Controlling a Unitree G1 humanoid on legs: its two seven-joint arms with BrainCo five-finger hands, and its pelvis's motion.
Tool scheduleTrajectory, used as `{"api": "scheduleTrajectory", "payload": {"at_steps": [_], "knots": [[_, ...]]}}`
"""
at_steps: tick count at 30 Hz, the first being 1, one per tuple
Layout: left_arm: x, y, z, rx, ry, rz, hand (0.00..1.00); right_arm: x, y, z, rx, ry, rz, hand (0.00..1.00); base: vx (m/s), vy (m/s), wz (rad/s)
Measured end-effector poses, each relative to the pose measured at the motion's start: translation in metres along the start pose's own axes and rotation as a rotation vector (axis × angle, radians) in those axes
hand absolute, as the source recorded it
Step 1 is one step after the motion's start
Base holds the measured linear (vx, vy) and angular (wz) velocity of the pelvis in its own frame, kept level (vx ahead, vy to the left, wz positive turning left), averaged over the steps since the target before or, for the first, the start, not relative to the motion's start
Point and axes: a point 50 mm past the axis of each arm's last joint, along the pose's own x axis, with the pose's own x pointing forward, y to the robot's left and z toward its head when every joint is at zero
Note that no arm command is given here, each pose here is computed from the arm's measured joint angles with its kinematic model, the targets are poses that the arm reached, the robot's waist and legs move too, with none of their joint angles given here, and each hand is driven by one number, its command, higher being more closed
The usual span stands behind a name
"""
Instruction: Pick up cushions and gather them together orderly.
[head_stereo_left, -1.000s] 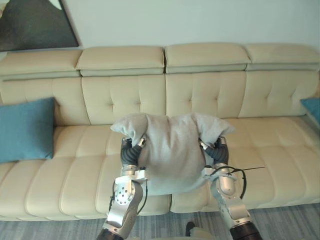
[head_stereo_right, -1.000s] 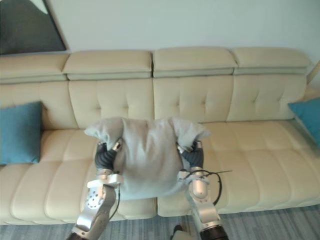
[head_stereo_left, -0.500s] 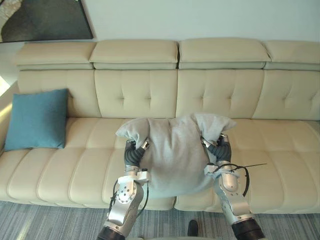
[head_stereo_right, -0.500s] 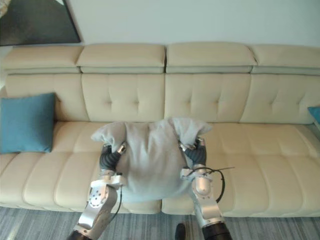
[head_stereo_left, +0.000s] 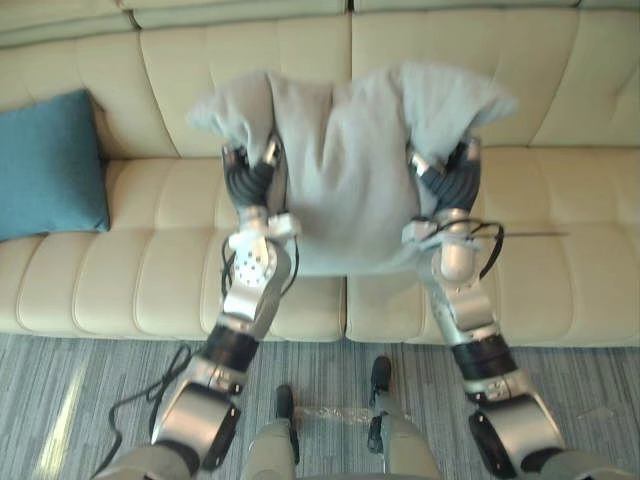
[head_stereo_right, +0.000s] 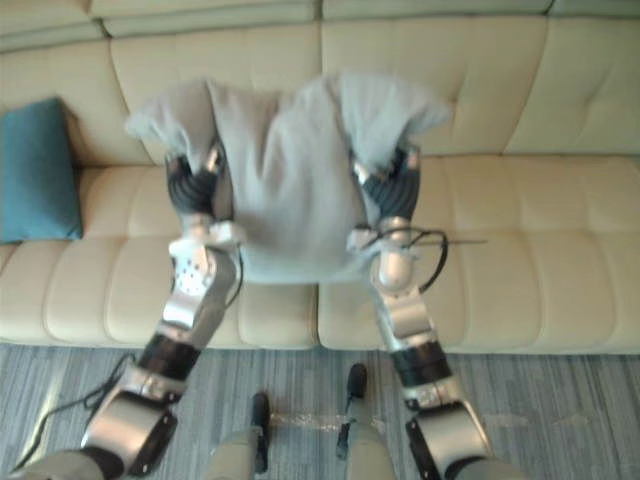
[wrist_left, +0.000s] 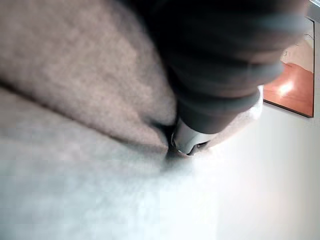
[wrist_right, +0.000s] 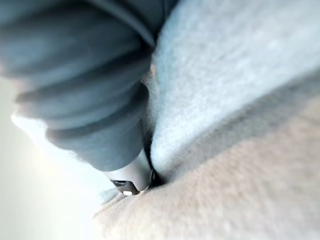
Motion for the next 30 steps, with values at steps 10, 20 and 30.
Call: {"api": "scheduleTrajectory", "payload": {"at_steps": [10,20,30], "knots": [[0.067,-0.025,0.048,-0.064,-0.116,0.095,1.0,0.069,0.013,0.016,-0.003,-0.031,-0.09,1.0,-0.03,0.008,0.04],[0.075,-0.014,0.034,-0.16,-0.005,0.166,0.0,0.085,0.022,0.014,0.083,0.048,-0.091,0.0,-0.01,0.016,0.04],[0.097,0.0,0.054,-0.125,-0.044,0.083,0.0,0.12,-0.005,0.041,0.151,0.013,-0.079,0.0,-0.04,0.013,0.02]]}}
